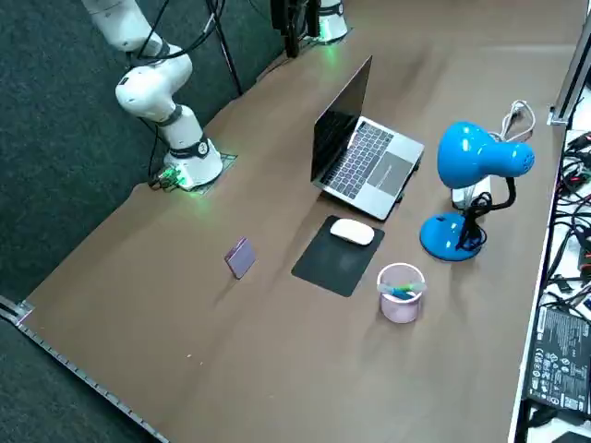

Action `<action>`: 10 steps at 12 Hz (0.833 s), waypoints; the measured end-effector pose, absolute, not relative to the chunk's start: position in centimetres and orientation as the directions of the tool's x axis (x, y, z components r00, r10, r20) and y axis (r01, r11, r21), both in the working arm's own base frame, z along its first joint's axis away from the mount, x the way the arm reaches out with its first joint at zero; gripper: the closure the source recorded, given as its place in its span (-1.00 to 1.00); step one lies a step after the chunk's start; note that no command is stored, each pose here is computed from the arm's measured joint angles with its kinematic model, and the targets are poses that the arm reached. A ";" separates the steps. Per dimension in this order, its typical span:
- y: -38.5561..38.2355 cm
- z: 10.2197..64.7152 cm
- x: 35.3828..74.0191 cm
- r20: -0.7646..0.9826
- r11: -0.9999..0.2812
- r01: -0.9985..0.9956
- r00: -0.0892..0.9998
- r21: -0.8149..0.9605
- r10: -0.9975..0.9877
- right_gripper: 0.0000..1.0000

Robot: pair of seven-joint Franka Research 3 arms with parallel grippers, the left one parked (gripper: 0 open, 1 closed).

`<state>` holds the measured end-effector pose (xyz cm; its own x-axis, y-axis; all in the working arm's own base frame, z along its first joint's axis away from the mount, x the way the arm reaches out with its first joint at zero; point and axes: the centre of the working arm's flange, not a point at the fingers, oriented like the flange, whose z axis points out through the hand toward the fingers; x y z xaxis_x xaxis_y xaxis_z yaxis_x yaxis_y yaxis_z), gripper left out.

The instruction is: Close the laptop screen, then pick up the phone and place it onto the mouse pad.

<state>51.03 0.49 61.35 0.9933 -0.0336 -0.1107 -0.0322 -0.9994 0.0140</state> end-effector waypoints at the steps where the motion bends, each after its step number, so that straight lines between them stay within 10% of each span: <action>1: 1.5 60.4 51.1 -0.131 -1.000 -0.025 0.991 0.015 -0.027 -0.99; 10: 5.4 50.1 50.6 -0.242 -0.994 -0.081 0.968 -0.067 -0.063 0.96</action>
